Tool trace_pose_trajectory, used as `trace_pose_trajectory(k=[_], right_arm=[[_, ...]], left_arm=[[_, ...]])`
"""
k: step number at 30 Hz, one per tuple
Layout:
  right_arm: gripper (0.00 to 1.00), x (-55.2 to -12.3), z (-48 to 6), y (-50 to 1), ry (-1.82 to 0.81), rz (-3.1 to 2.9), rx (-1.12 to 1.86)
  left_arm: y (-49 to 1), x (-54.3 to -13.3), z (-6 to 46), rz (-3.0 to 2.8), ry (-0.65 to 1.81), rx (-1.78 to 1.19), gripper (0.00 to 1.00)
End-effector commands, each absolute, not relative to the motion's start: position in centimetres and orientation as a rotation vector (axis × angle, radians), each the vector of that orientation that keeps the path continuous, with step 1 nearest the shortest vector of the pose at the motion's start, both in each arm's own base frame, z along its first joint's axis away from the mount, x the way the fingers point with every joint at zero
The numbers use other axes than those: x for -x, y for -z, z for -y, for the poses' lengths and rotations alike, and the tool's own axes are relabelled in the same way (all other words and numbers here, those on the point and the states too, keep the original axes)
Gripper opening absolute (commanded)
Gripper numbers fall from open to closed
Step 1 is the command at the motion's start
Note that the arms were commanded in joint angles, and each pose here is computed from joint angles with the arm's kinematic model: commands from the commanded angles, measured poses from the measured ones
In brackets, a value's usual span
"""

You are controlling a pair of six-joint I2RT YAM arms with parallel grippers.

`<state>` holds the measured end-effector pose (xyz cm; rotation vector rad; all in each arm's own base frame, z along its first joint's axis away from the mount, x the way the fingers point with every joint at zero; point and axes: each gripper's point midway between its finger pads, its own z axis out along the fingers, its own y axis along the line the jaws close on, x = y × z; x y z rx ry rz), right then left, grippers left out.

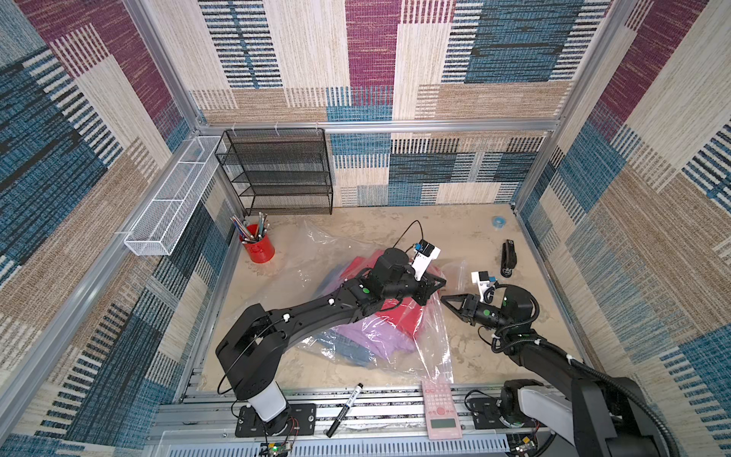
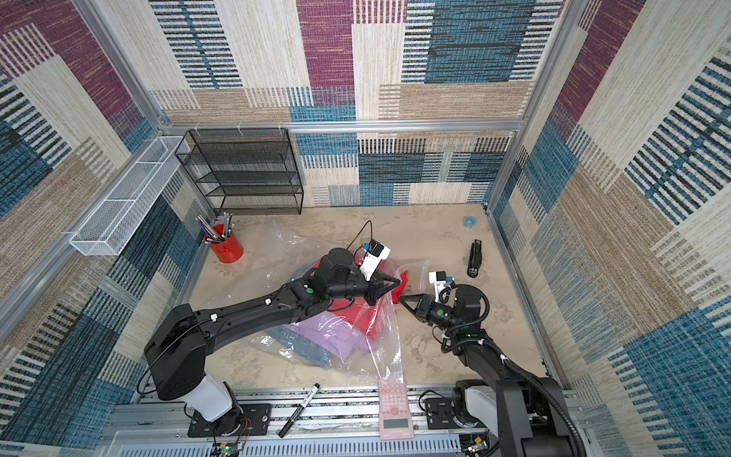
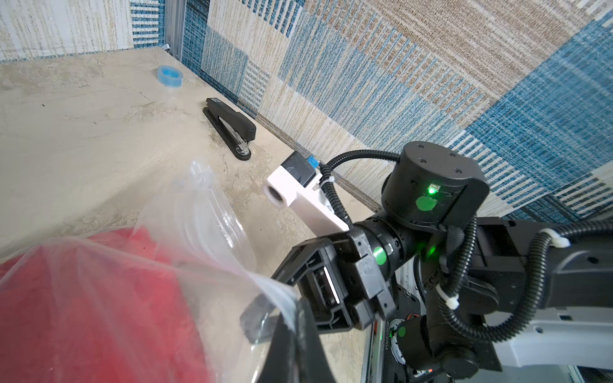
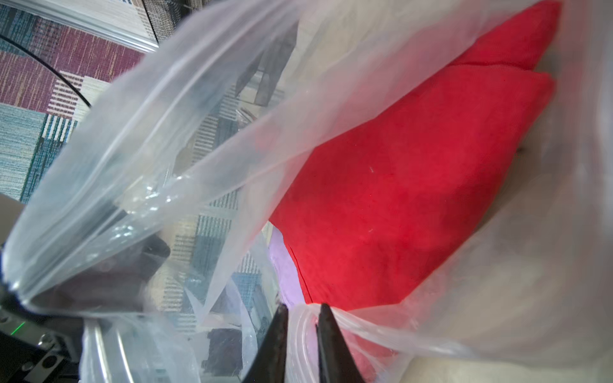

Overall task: Take the trousers out of the vacuum bag
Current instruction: Take out the trousers from the vacuum bag.

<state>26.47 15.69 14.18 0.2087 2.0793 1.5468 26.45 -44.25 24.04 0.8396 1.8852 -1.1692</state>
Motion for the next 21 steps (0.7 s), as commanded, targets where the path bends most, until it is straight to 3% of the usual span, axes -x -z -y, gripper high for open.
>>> trace_pose_trajectory(k=[1, 14, 21], right_arm=[[0.18, -27.4, -16.3, -14.6, -1.521, -2.05, -0.149], [0.25, -26.1, -14.5, -6.8, -1.324, -2.285, -0.323], [0.43, -26.3, -13.7, -5.9, -1.278, -2.294, -0.362]], left_arm=[[-25.8, -26.5, 45.0, -1.812, 1.225, -0.836, 0.0], [-27.0, -24.8, 44.6, -1.759, 1.255, -0.931, 0.0], [-26.9, -23.0, 44.1, -1.739, 1.3, -1.011, 0.0]])
